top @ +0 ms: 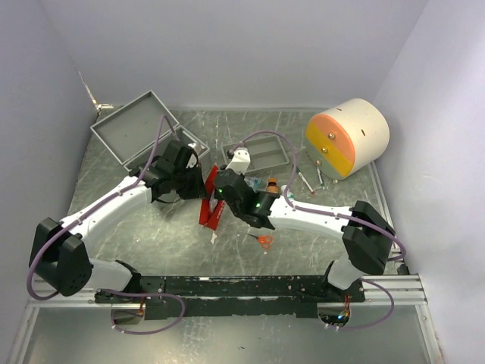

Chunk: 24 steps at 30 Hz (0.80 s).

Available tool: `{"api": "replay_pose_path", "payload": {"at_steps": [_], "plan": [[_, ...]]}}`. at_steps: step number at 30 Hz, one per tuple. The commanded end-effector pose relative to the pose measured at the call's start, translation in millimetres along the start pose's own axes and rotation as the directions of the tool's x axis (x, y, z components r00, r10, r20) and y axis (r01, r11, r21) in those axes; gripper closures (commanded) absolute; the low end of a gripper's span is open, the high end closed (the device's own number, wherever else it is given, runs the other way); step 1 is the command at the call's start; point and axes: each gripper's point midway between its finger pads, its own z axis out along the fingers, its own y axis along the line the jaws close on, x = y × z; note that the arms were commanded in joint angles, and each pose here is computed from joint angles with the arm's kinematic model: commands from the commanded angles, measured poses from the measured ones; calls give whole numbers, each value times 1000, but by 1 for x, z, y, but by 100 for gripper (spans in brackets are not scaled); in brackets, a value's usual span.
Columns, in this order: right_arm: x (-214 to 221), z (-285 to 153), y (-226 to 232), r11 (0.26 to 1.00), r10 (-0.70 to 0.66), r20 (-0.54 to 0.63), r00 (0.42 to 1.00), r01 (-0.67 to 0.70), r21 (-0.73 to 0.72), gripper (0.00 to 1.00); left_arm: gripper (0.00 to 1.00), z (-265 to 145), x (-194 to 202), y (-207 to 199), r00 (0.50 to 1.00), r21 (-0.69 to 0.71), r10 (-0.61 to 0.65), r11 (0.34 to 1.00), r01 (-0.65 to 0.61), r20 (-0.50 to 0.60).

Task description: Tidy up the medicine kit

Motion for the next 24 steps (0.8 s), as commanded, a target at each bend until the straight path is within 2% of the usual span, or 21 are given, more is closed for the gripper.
{"api": "replay_pose_path", "payload": {"at_steps": [1,7,10,12,18,24], "plan": [[-5,1,-4,1000,-16,58,998,17,-5,100,93,-1,1,-6,1000,5,-13,1000,13,-25],[16,5,1,998,-37,7,999,37,-55,99,93,3,4,-10,999,28,-19,999,21,-45],[19,-1,7,994,-32,-23,999,29,-101,77,93,4,5,-10,999,25,-13,1000,14,-52],[15,-7,11,993,2,-38,999,-7,-116,70,93,4,4,-9,999,24,-4,1000,5,-47],[10,-23,6,992,96,-105,990,-104,-70,70,93,5,3,-9,999,32,23,999,-22,-39],[32,-27,0,998,52,-225,973,-60,-31,71,93,4,3,-11,997,61,77,995,-76,-28]]}}
